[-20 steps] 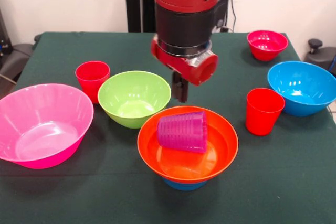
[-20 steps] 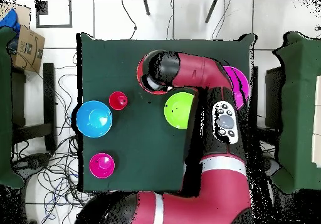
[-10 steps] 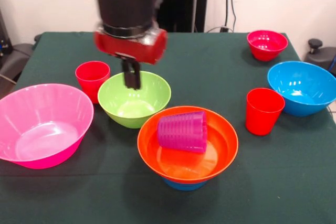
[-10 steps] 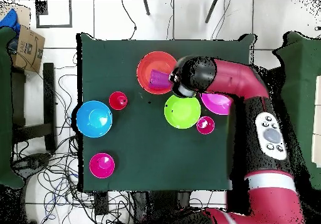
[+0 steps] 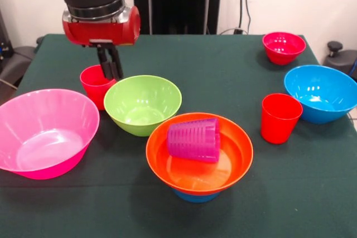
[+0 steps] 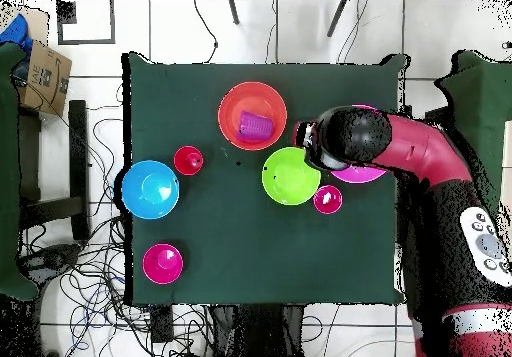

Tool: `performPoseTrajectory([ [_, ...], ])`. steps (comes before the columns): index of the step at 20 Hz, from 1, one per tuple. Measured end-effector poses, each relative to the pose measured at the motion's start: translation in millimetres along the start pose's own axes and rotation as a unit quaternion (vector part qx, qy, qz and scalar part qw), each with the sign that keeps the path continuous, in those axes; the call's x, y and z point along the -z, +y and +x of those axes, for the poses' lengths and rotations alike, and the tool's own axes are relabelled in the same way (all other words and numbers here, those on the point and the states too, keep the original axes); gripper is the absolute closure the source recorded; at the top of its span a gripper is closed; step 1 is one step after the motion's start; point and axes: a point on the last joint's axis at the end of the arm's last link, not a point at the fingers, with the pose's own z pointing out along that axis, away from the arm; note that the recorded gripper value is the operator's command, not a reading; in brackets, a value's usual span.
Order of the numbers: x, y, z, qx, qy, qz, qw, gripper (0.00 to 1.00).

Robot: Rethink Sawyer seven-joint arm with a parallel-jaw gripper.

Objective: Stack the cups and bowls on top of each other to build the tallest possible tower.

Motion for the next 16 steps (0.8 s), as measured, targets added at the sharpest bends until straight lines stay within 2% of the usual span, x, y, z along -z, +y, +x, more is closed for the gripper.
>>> performPoseTrajectory([
  [5, 3.0, 15.4, 7.4, 0.029, -0.002, -0.012, 0.9995, 1.0],
  [10, -1.4, 44.2, 14.4, 0.065, 0.001, -0.028, 0.9975, 1.0],
  [16, -2.6, 66.6, 24.1, 0.096, 0.004, -0.032, 0.9949, 1.0],
])
